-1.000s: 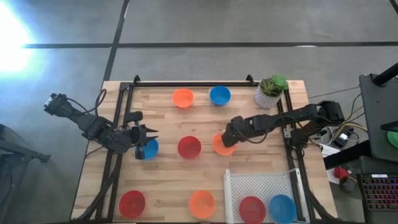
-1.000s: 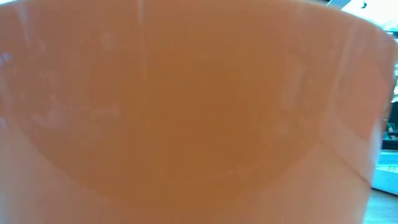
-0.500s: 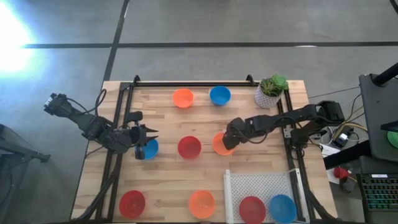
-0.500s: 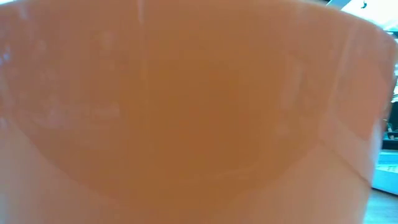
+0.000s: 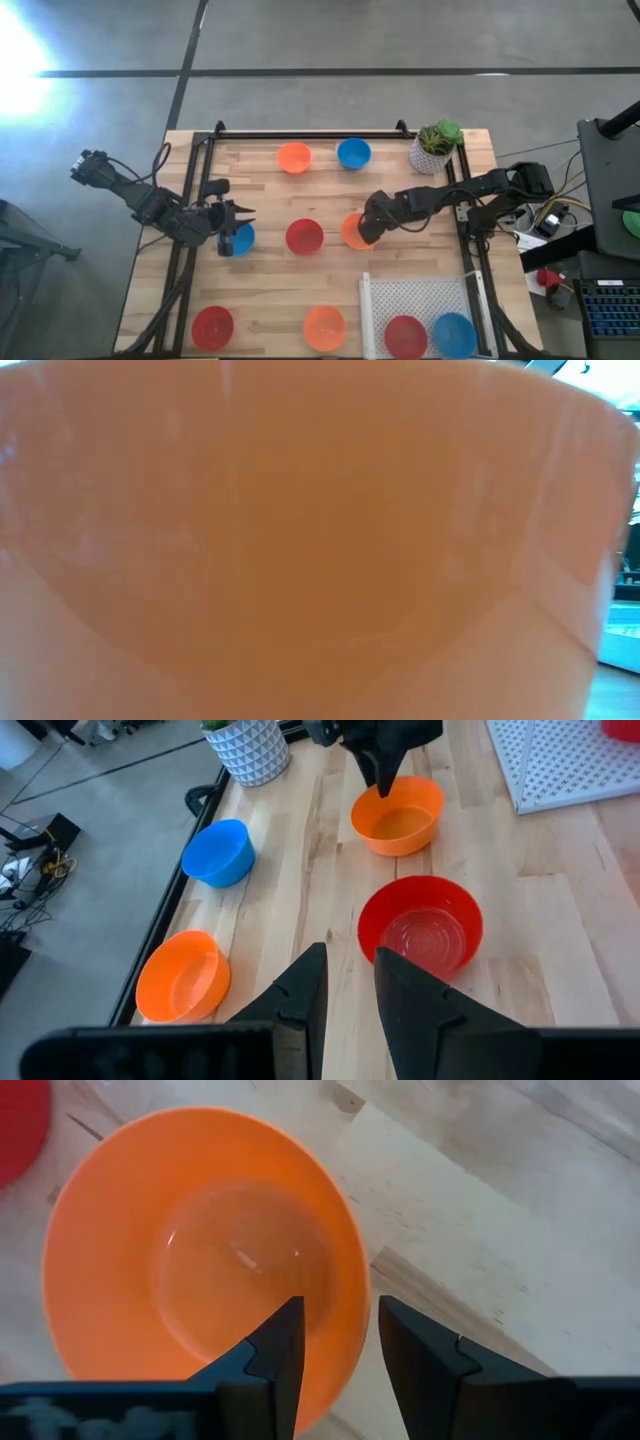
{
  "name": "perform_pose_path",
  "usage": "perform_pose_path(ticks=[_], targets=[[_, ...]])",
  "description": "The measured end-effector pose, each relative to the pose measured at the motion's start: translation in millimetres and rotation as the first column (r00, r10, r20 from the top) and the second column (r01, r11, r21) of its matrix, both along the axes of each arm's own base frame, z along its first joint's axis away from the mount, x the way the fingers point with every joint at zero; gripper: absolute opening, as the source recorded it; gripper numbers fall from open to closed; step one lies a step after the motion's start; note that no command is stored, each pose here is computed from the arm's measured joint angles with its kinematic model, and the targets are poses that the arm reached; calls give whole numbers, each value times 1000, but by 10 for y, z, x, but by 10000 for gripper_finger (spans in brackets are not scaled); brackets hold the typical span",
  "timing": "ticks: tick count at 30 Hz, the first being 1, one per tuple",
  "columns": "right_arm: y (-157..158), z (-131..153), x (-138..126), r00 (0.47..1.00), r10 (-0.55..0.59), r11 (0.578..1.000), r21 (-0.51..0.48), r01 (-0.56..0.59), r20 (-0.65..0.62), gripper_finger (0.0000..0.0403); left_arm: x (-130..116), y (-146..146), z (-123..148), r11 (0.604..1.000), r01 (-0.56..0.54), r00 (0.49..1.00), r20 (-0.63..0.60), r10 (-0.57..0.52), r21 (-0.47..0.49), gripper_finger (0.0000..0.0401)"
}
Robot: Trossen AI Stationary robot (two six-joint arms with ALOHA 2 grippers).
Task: Pick & Place Mini bowls
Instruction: Put the middle orange bowl on the shelf
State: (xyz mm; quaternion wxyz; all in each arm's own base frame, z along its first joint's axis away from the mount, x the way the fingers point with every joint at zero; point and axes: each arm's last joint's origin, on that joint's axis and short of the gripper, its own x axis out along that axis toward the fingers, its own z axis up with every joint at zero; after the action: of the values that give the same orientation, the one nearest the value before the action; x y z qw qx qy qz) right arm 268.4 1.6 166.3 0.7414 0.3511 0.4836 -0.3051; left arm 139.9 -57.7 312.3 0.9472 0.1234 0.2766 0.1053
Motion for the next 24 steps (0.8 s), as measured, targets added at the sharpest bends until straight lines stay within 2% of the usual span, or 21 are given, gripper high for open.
perform_pose_path(ticks=[12, 15, 21, 24], targets=[[-9, -77, -53, 999, -42, 999, -1, 42, -11, 99, 5, -2, 6, 1000, 15, 1000, 0, -15, 20, 85], [-9, -88, -50, 999, -48, 999, 2, 48, -11, 80, 12, -6, 16, 999, 24, 1000, 7, -24, 29, 85], [-13, -128, -3, 999, -32, 999, -3, 32, -5, 16, 18, -10, 24, 999, 24, 1000, 17, -25, 24, 85], [-20, -103, 27, 1000, -6, 1000, -11, 6, 0, 10, 18, -9, 24, 999, 24, 1000, 17, -25, 25, 85]])
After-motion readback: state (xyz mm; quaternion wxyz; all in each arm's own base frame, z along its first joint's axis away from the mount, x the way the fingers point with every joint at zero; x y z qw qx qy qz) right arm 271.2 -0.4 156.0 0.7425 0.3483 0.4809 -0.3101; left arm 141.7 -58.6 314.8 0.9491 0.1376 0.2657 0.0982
